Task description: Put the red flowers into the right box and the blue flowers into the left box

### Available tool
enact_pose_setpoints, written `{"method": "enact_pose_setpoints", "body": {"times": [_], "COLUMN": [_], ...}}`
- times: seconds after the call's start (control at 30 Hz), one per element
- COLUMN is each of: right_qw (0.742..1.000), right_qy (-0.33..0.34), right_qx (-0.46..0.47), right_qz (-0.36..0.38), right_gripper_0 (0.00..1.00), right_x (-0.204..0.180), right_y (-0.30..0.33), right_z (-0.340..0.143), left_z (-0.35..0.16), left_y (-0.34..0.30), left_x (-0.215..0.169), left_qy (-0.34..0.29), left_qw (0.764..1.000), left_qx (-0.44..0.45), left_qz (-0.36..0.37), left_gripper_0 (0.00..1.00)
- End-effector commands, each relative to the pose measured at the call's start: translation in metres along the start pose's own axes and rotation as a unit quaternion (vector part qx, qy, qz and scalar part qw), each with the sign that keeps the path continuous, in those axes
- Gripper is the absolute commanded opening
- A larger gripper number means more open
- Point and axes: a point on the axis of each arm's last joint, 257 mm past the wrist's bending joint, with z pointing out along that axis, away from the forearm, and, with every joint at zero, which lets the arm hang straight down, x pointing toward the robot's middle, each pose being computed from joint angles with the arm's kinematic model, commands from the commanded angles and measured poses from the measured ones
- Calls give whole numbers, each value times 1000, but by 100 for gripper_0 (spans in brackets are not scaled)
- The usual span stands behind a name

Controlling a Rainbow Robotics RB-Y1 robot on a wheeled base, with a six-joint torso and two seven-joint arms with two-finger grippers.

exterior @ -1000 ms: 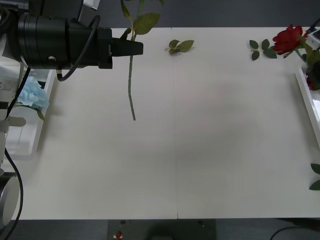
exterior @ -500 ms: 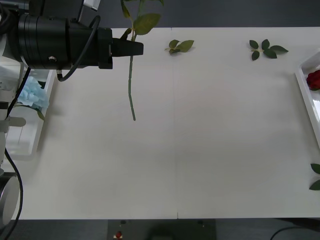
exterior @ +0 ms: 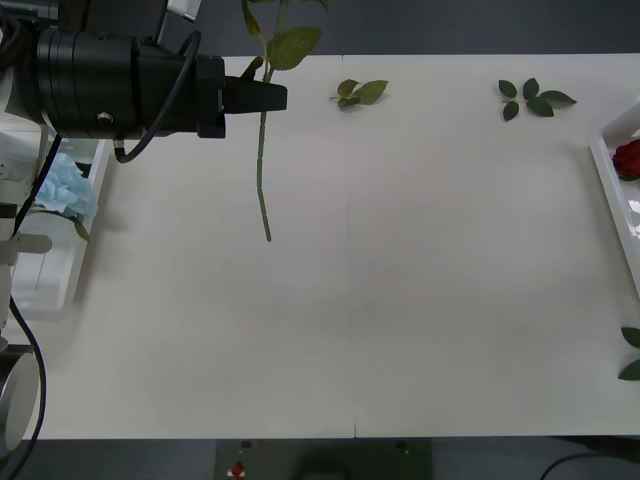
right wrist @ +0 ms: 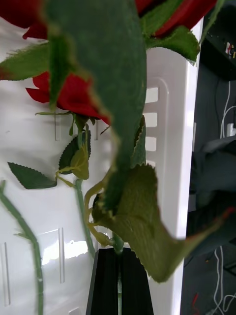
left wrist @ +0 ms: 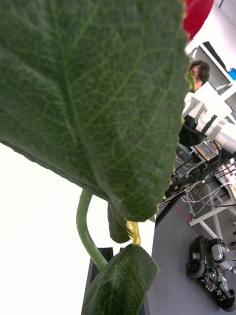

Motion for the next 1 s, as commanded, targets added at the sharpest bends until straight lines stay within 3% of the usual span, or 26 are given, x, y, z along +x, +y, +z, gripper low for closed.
{"method": "enact_pose_setpoints", "body": {"times": [0.03, 0.37, 0.4, 0.47, 0.57, 0.67, 0.83, 1.0], "right_qw": [1000, 999, 999, 999, 999, 1000, 1000, 998], "right_qy": [-15, -10, -10, -9, -9, -10, -16, -35], "right_qx": [16, 30, 30, 32, 32, 25, 0, -44], "right_qz": [0, -3, -2, -3, -5, -2, 0, -5], "right_gripper_0": [2, 3, 7, 25, 69, 85, 99, 100], "right_x": [-11, -2, -2, -1, 0, -1, -4, -13], "right_y": [-12, -19, -19, -20, -21, -19, -6, 9], "right_z": [1, 6, 6, 7, 7, 6, 7, 2], "left_z": [2, 2, 2, 2, 2, 2, 2, 2], "left_y": [-10, -10, -10, -10, -10, -10, -10, -10], "left_x": [-9, -9, -9, -9, -9, -9, -9, -9], "left_qy": [2, 2, 2, 2, 2, 2, 2, 2], "left_qw": [1000, 1000, 1000, 1000, 1000, 1000, 1000, 1000], "left_qx": [9, 9, 9, 9, 9, 9, 9, 9], "left_qz": [27, 27, 27, 27, 27, 27, 27, 27], "left_gripper_0": [0, 0, 0, 0, 0, 0, 0, 0]}}
